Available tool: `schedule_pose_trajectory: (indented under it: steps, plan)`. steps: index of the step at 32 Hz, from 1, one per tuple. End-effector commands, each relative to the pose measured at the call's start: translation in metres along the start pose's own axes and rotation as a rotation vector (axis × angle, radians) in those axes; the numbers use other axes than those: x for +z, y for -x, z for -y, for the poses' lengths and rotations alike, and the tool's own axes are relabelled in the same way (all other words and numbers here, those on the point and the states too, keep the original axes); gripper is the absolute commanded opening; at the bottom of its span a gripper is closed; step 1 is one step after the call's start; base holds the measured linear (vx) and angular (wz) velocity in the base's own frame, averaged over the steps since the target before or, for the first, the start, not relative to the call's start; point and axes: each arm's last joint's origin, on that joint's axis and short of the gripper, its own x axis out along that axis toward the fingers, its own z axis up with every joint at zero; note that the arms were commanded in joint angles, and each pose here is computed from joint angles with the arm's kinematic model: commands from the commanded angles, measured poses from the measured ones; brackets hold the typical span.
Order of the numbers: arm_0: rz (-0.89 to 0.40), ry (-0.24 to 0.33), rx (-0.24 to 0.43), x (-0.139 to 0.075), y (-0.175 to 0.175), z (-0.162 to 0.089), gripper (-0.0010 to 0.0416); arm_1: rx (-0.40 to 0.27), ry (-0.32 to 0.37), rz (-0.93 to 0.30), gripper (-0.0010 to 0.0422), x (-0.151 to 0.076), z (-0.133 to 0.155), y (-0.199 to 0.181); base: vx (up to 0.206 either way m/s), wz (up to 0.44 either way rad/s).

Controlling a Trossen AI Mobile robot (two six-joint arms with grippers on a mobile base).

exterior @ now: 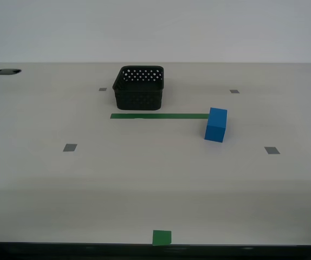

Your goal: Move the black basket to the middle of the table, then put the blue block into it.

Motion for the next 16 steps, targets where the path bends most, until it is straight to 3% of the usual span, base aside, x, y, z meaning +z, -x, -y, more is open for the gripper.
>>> schedule_pose_trajectory:
  steps: [1,16]
  plan:
    - [0.004,0.0,0.0,0.0006,0.0,0.0,0.0001,0.001,-0.002,0.004,0.0,0.0005,-0.0001,0.0,0.0,0.0]
    - [0.003,0.0,0.0,0.0005,-0.0001,0.0,0.0,0.001,-0.002,0.004,0.0,0.0005,-0.0001,0.0,0.0,0.0]
